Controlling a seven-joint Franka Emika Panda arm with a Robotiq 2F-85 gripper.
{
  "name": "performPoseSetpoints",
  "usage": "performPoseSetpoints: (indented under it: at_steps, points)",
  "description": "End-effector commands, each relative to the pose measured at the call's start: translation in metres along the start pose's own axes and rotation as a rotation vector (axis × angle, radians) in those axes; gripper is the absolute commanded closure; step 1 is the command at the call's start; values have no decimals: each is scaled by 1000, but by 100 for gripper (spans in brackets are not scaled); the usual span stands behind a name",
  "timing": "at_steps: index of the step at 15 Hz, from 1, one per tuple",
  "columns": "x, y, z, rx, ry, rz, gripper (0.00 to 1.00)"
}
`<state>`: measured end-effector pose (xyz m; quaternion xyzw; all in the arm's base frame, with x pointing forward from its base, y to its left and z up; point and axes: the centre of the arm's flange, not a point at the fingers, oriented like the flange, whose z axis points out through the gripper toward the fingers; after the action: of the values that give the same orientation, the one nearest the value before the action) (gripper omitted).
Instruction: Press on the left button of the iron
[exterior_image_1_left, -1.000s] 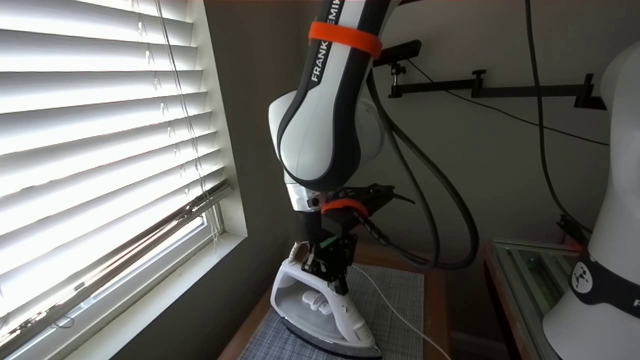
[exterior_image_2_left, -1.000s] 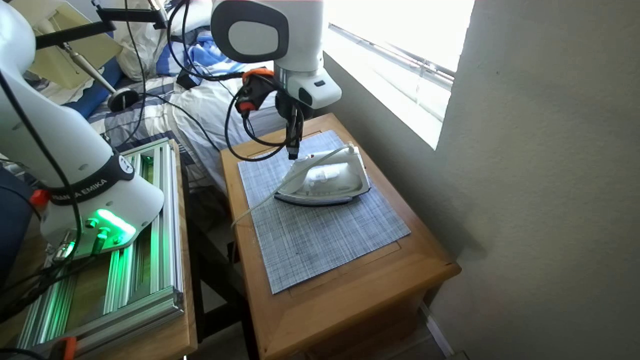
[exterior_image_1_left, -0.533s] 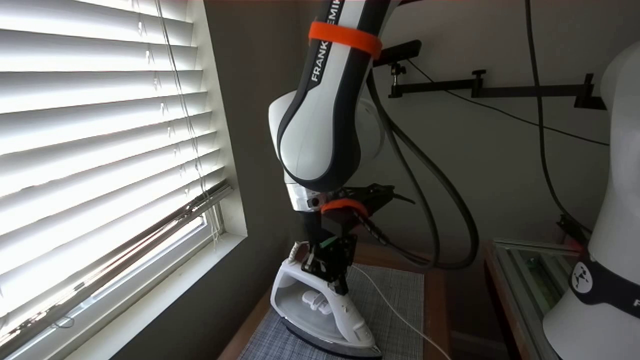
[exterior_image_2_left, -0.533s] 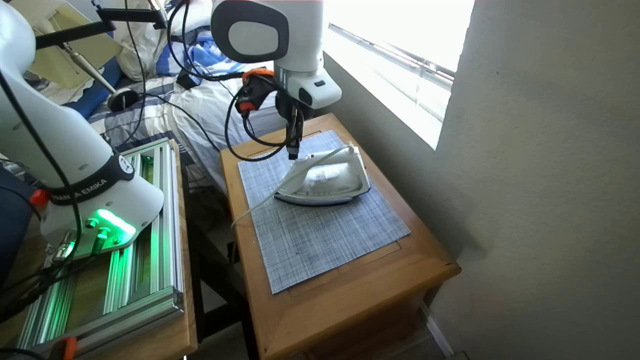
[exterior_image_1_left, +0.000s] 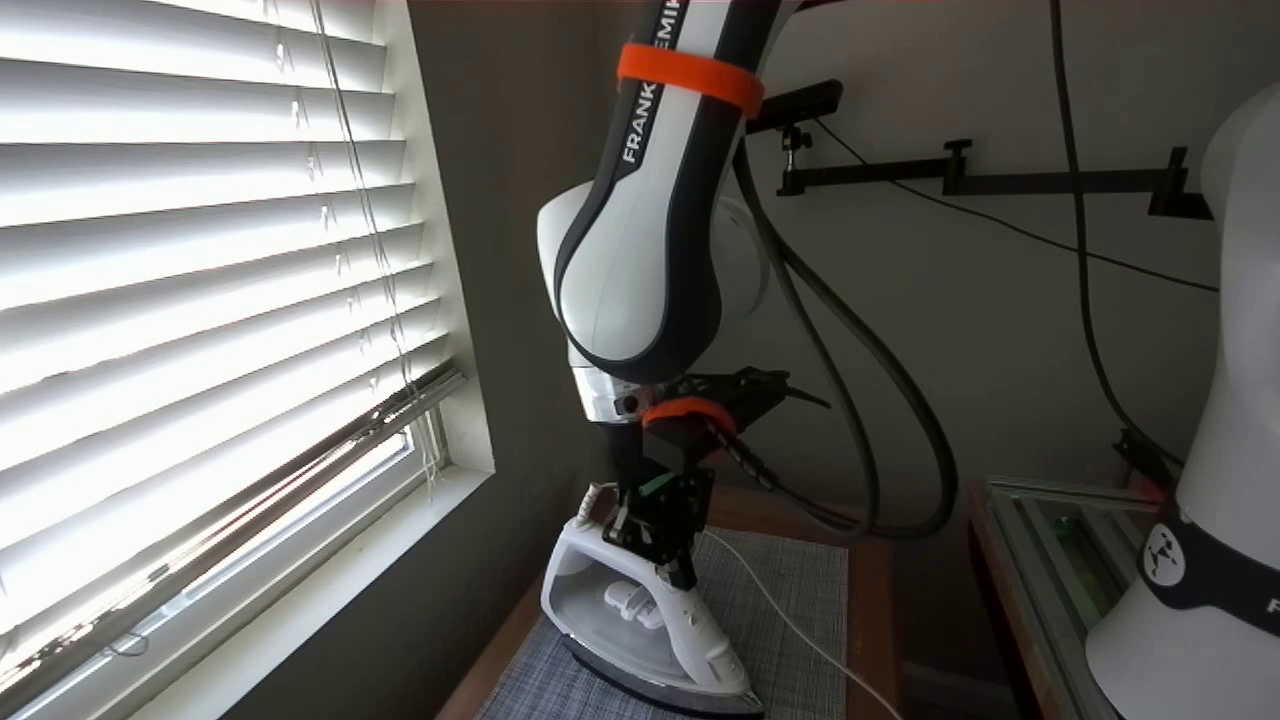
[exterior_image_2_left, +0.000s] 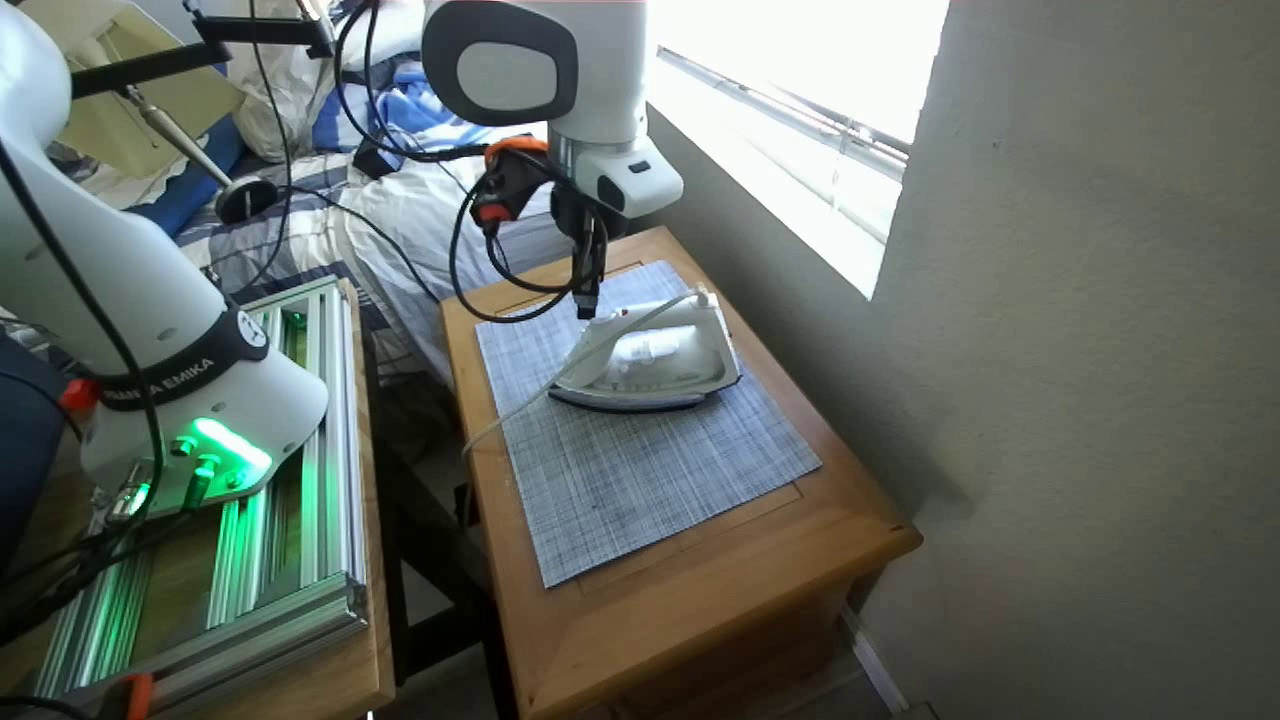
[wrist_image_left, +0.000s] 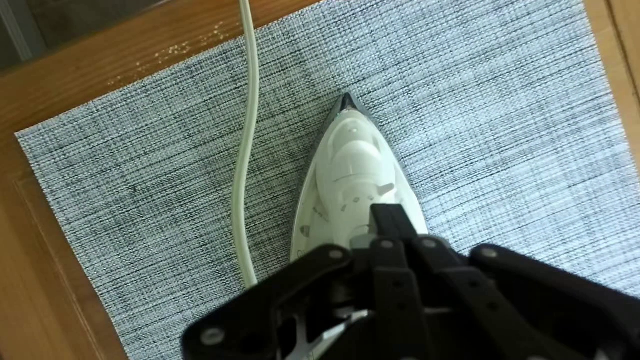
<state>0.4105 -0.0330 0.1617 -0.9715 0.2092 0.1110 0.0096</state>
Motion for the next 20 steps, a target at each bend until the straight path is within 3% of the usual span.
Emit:
performPoseSetpoints:
  at_steps: [1, 20]
  points:
    - [14, 0, 31, -1, -15, 5, 100]
    - [-6, -1, -18, -19, 45, 10, 100]
